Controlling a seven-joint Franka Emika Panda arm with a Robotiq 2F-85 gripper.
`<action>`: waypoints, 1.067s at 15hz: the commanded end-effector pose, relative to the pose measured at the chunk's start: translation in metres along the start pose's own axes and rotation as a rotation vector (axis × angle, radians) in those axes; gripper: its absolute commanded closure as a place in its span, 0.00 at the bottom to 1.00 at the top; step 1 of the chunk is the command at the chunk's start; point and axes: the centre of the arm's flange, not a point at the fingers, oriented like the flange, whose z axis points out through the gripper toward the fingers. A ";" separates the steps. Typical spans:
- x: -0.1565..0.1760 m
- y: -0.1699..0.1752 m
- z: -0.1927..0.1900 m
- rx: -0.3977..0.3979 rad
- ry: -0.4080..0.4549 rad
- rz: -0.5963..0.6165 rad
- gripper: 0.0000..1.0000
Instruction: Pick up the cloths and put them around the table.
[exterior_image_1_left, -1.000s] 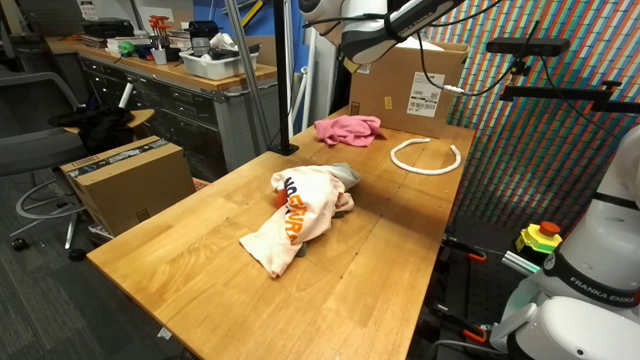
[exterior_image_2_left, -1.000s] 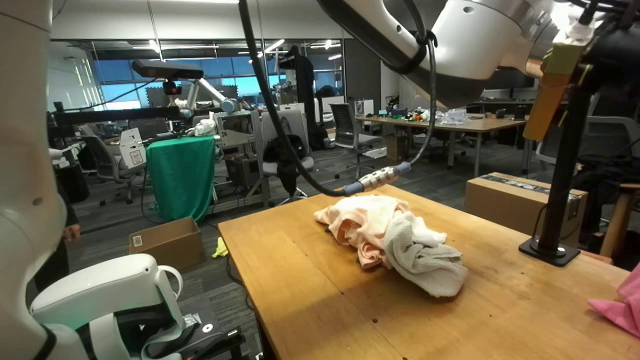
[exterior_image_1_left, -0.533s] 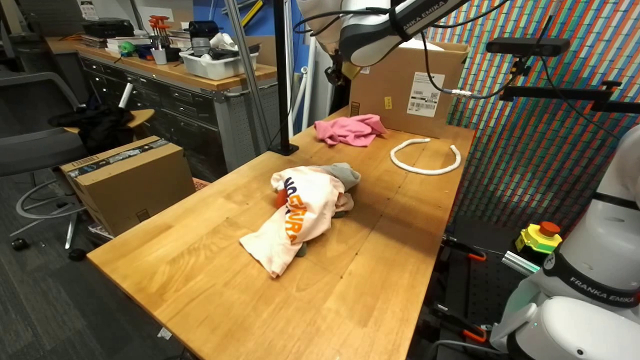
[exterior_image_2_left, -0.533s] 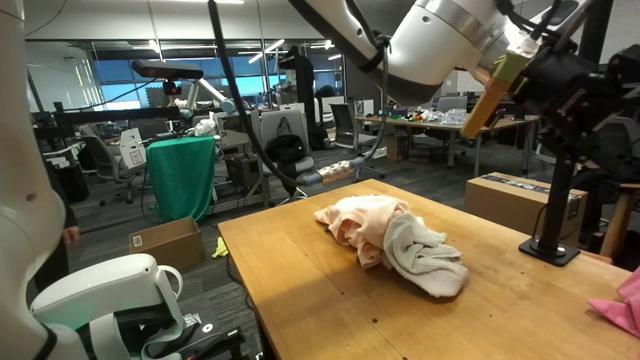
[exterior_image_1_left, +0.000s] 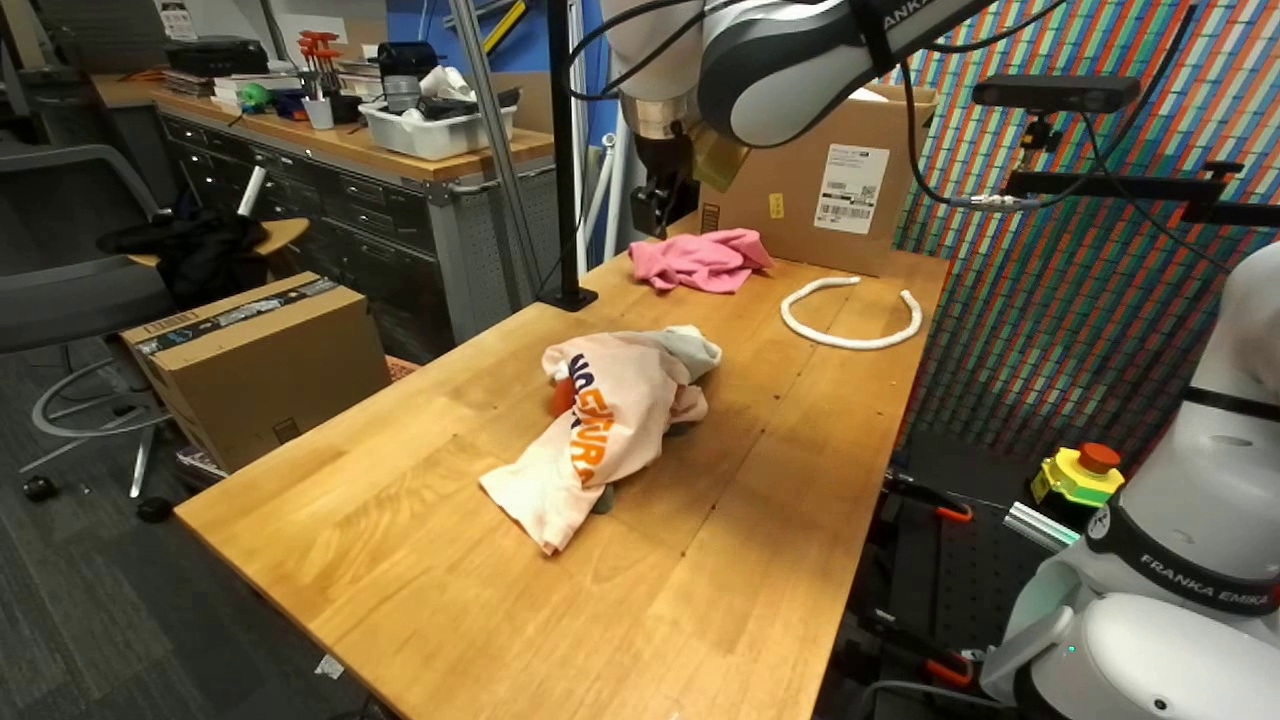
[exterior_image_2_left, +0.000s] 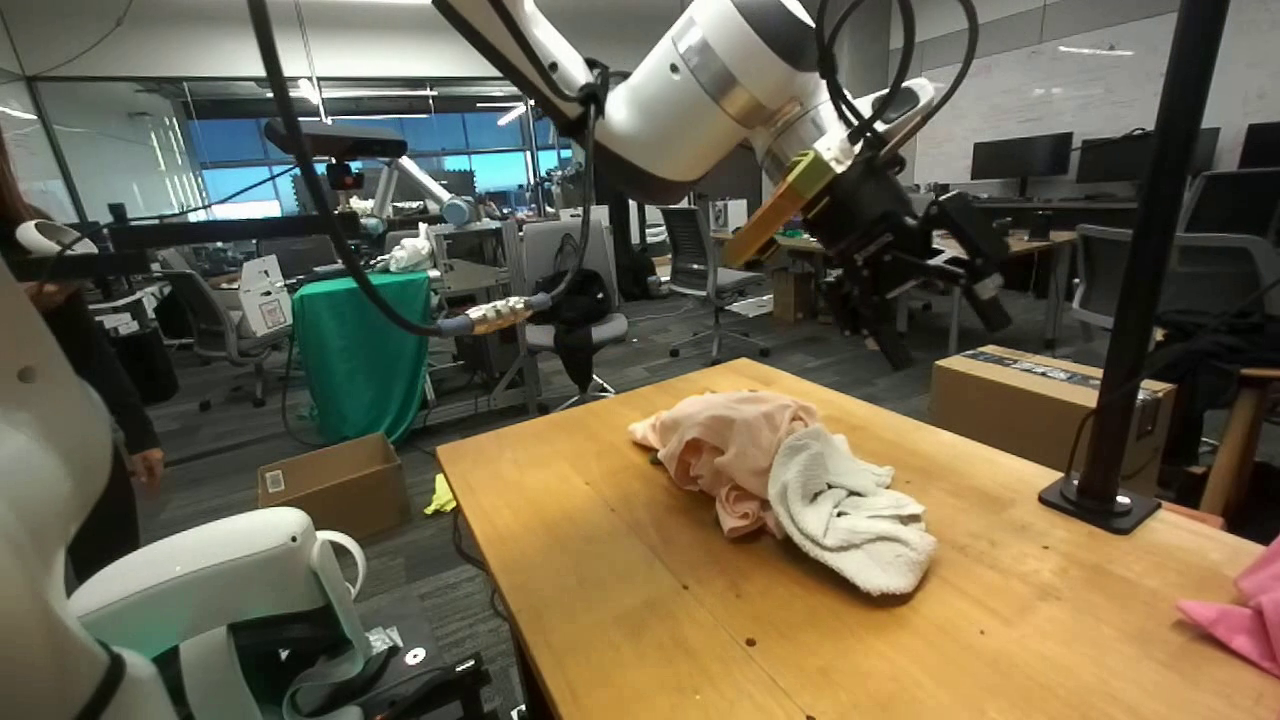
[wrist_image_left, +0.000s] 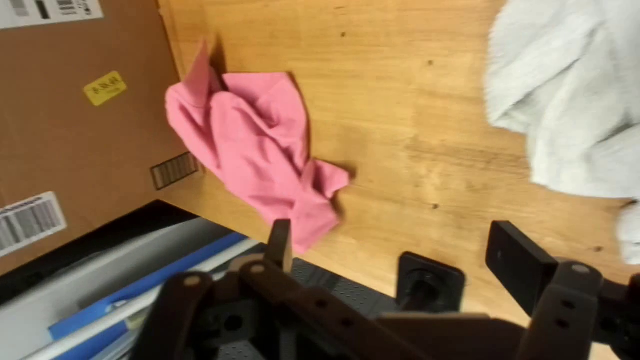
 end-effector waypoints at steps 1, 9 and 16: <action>-0.026 -0.031 -0.030 0.137 0.033 -0.141 0.00; -0.047 -0.121 -0.081 0.409 0.042 -0.488 0.00; -0.059 -0.175 -0.060 0.510 -0.011 -0.837 0.00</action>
